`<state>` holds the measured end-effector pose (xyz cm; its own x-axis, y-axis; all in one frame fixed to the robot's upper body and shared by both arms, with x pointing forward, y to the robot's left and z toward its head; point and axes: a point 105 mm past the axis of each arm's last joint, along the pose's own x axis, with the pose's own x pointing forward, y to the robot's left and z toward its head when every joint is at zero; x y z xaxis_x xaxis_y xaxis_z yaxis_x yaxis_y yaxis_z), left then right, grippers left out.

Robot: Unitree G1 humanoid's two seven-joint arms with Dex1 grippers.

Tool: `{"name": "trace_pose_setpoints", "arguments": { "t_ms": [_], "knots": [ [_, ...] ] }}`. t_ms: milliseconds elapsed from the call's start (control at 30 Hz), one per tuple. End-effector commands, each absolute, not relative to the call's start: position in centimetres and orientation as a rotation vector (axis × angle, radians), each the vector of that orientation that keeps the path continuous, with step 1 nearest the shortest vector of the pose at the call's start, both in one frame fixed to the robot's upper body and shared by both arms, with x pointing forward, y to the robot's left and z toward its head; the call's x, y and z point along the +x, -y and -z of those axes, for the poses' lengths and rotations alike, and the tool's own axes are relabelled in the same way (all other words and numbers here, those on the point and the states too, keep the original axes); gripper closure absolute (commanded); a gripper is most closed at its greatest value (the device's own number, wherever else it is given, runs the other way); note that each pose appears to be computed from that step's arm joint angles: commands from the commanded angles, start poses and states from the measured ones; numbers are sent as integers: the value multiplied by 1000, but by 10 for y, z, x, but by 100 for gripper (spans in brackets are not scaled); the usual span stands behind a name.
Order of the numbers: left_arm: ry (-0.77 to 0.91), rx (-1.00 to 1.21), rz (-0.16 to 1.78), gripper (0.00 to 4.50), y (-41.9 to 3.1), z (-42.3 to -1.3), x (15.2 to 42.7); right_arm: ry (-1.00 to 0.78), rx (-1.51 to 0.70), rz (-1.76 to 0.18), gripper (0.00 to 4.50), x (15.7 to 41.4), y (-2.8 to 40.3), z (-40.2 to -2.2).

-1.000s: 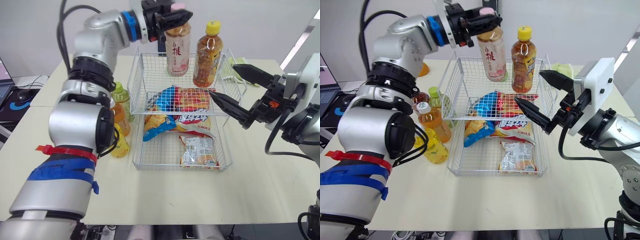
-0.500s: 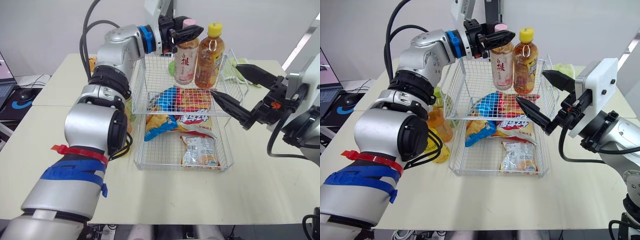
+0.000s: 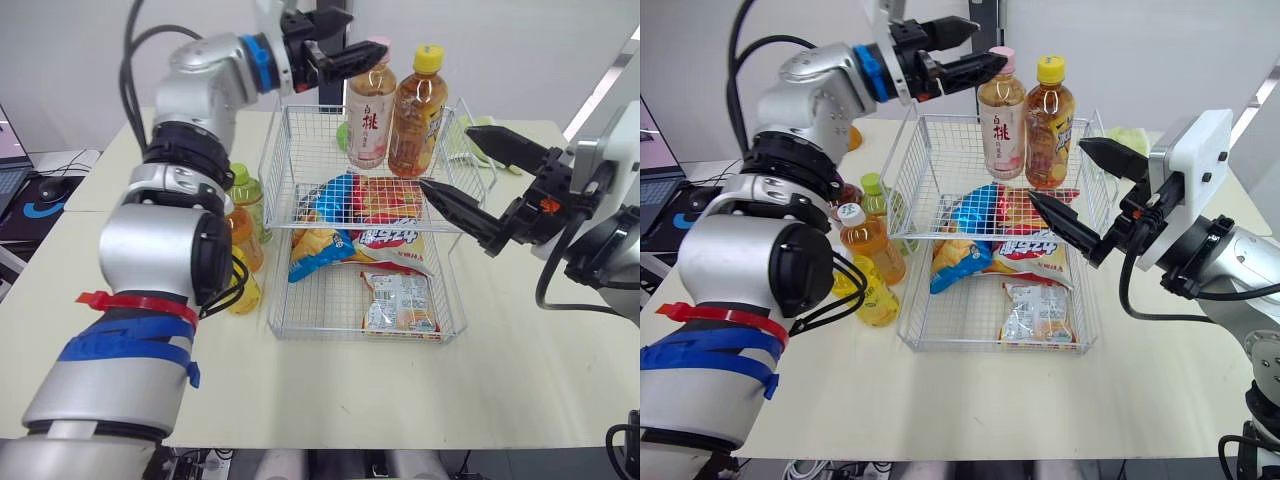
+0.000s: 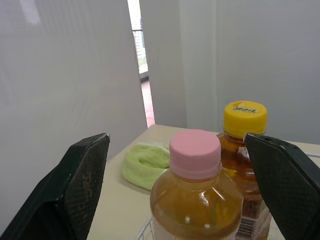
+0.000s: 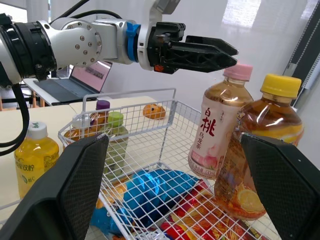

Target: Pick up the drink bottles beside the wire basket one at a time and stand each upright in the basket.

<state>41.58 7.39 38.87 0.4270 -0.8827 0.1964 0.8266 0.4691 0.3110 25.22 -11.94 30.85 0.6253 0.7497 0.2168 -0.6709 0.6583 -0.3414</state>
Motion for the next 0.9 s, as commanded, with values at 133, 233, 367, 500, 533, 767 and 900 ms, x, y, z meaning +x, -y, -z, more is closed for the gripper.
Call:
{"name": "trace_pose_setpoints", "arguments": {
  "t_ms": [133,233,367,500,533,767,900],
  "knots": [
    [495,166,1055,4,-121,-437,388,402,-261,-857,0,251,118,-317],
    [522,149,987,4,-154,-447,381,399,-265,-880,0,253,117,-317],
    [528,151,837,4,-203,-445,375,393,-267,-924,0,254,115,-317],
    [528,157,629,4,-261,-425,364,373,-259,-1021,0,255,106,-316],
    [533,161,575,4,-272,-421,361,368,-258,-1044,0,255,104,-315],
    [434,156,293,4,-331,-343,328,317,-249,-1217,0,259,87,-306],
    [384,126,234,4,-336,-299,301,308,-226,-1289,0,260,82,-304]
  ]
}}
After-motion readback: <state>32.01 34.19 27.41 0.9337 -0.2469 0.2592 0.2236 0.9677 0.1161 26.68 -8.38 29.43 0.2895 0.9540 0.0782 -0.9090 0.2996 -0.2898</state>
